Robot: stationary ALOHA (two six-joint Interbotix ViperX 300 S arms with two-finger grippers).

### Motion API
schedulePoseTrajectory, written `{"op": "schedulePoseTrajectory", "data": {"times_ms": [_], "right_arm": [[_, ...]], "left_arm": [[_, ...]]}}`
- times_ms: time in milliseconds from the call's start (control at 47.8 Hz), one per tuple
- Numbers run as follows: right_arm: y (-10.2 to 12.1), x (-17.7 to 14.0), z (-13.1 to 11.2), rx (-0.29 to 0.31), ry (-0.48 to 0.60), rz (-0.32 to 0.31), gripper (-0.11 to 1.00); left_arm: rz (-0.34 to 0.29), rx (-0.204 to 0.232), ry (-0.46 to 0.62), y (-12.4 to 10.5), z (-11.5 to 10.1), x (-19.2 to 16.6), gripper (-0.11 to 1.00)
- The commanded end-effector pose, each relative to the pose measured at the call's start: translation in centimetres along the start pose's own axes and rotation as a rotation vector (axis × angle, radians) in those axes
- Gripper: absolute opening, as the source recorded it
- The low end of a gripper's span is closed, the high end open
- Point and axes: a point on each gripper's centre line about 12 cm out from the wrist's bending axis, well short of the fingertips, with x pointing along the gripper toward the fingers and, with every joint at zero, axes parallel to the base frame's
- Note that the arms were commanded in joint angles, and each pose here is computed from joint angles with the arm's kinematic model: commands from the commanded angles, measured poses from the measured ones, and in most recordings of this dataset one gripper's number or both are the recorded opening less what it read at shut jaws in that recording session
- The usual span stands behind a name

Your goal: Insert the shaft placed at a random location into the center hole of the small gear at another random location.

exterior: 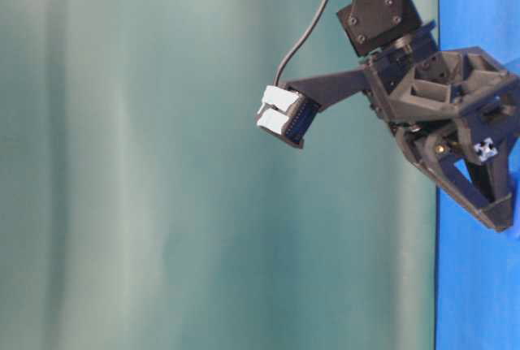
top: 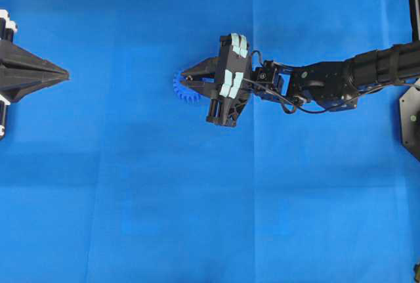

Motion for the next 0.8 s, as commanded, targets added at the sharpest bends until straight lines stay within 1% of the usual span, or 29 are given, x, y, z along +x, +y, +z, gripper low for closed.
{"op": "schedulePoseTrajectory", "data": {"times_ms": [0,356,398,461,524,607,691,775], "right_arm": [[0.2,-0.1,0.9,0.002,-0.019,0.004,0.02],[0.2,-0.2,0.8,0.002,-0.01,0.005,0.03],[0.2,-0.3,0.9,0.002,-0.013,0.005,0.04],[0.2,-0.4,1.0,0.002,-0.016,0.007,0.09],[0.2,-0.5,1.4,0.003,-0.025,0.007,0.17],[0.3,-0.7,1.9,0.004,-0.037,0.01,0.32],[0.4,-1.1,2.7,0.007,-0.059,0.012,0.55],[0.4,-1.5,3.5,0.006,-0.078,0.015,0.75]], "left_arm": [[-0.002,-0.002,-0.009,0.0,0.3,0.1,0.0],[0.0,-0.002,-0.009,0.0,0.3,0.1,0.0],[-0.002,0.0,-0.009,0.0,0.3,0.1,0.0],[-0.001,0.0,-0.008,0.0,0.3,0.1,0.0],[-0.002,-0.002,-0.009,0.0,0.3,0.1,0.0],[0.0,-0.002,-0.009,0.0,0.3,0.1,0.0],[-0.002,0.0,-0.011,0.0,0.4,0.1,0.0],[0.0,-0.002,-0.009,0.0,0.3,0.1,0.0]]}}
